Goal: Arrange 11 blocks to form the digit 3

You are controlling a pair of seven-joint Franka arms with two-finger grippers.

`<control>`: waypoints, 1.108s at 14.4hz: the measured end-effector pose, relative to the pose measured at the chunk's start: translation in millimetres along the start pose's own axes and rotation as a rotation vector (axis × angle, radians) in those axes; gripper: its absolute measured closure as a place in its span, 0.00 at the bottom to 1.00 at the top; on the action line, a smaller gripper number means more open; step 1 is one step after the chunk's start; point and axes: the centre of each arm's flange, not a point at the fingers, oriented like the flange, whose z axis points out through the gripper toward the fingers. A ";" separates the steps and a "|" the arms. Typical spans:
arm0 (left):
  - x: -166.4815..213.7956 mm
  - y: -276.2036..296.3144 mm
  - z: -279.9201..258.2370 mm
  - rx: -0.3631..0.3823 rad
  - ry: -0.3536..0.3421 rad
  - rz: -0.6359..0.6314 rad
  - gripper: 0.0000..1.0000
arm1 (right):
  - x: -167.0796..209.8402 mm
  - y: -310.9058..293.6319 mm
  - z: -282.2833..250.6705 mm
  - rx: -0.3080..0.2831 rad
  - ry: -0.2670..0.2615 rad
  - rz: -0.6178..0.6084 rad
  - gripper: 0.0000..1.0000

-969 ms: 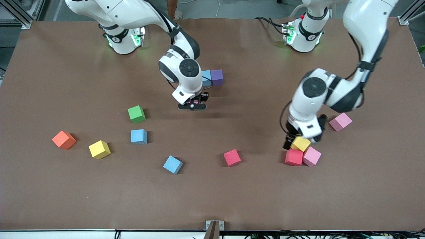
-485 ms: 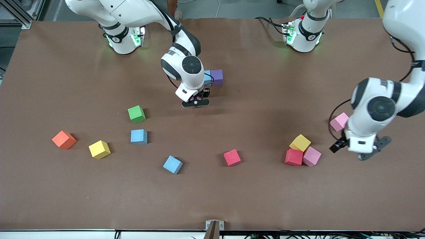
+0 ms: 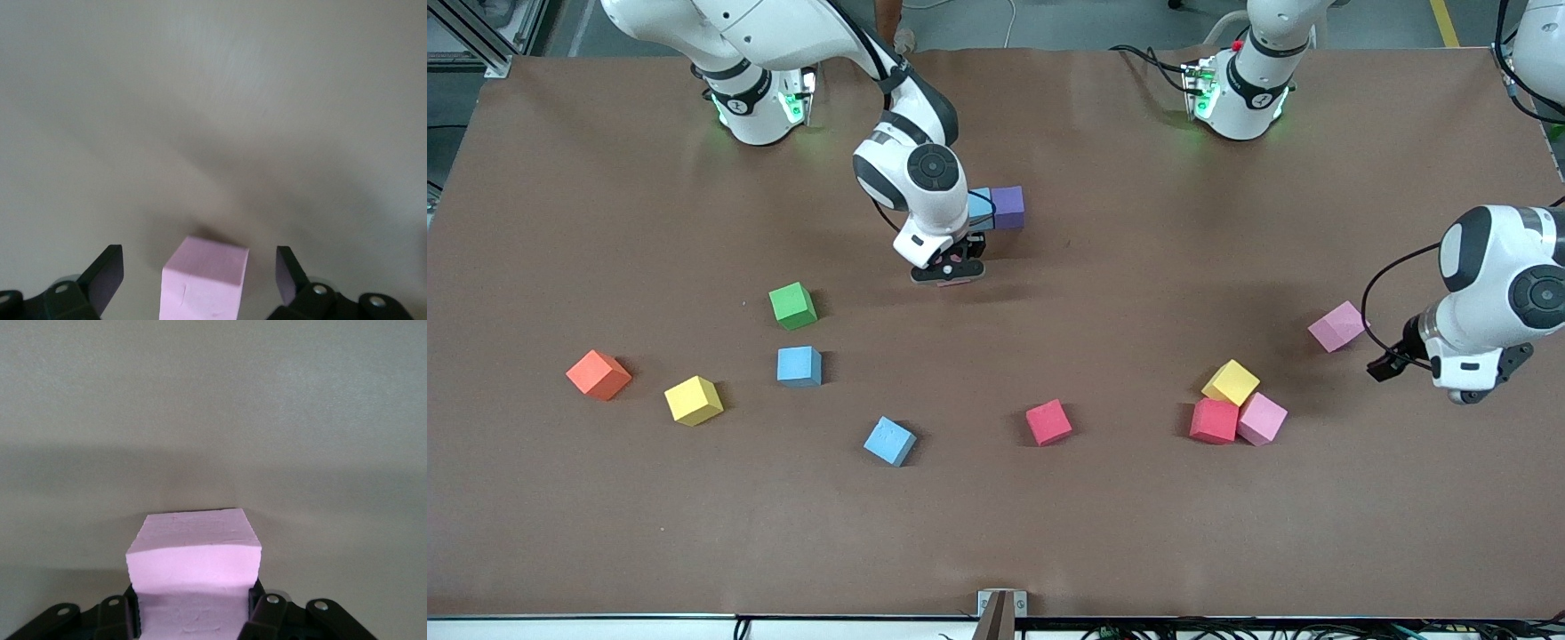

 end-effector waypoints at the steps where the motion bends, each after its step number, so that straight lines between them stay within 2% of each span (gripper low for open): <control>1: -8.3 -1.1 7.9 -0.009 -0.030 -0.006 0.00 | -1.7 0.1 -1.0 -0.001 0.001 -0.003 0.43; 5: -31.7 4.4 20.8 -0.019 -0.075 0.003 0.00 | -5.3 -0.4 -0.3 -0.004 -0.001 -0.009 0.43; 11: -50.4 0.3 35.9 -0.042 -0.061 0.056 0.00 | -14.5 -5.5 3.9 -0.009 -0.010 -0.023 0.43; 16: -45.9 -26.6 50.6 -0.025 -0.025 0.081 0.00 | -15.3 -5.8 4.7 -0.003 -0.006 -0.023 0.43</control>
